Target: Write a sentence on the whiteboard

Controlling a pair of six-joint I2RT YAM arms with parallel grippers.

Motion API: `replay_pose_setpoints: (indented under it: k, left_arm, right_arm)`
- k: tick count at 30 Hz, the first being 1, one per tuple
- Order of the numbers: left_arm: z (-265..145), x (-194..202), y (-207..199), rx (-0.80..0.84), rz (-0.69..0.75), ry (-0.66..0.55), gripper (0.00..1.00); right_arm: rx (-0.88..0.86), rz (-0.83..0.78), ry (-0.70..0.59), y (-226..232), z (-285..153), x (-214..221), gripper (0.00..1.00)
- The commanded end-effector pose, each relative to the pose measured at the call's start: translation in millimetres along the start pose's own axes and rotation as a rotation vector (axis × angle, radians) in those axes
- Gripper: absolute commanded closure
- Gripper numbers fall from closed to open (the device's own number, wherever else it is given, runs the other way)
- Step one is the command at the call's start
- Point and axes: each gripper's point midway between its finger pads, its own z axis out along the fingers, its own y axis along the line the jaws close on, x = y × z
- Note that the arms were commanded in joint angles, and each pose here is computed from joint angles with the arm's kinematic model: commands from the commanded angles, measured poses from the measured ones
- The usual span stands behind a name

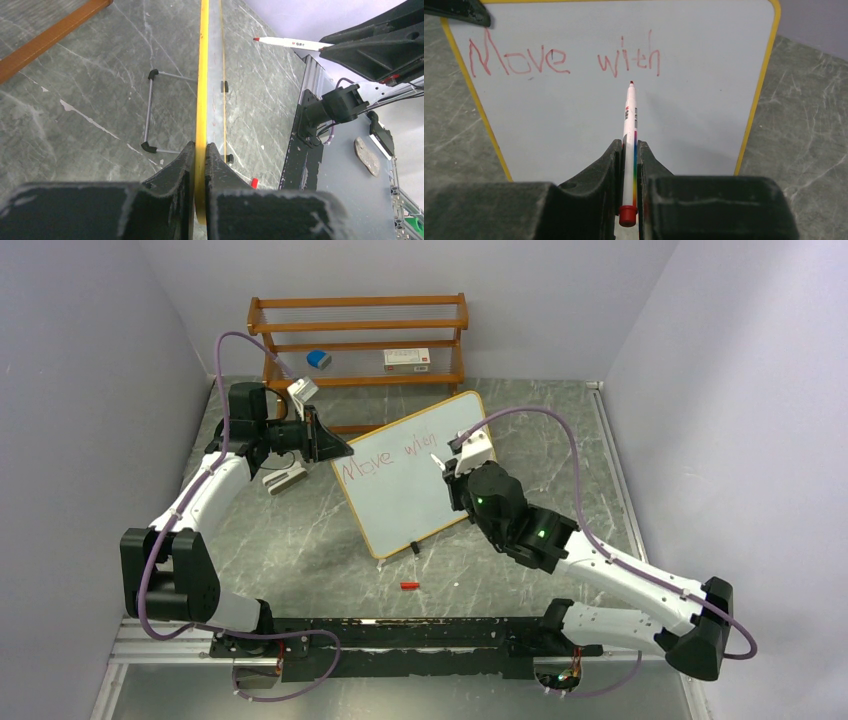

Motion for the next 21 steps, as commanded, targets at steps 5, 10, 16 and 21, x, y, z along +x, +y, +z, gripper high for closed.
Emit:
replay_pose_setpoints:
  k: [5,10,16,21]
  left_arm:
    - [-2,2,10,-0.07,0.052,0.003,0.95]
    - [-2,1,8,-0.07,0.056,-0.002,0.95]
    - [-2,1,9,-0.074,0.06,0.0,0.95]
    - [-3,-1,7,-0.079,0.069,-0.007,0.95]
  right_arm:
    - [0.023,0.001,0.0,5,-12,5,1.0]
    - [0.003,-0.011,0.009,15,-15,7,1.0]
    - [-0.022,-0.009,0.006,29,-21,10,1.0]
    - [-0.042,-0.015,0.014,42,-27,15,1.0]
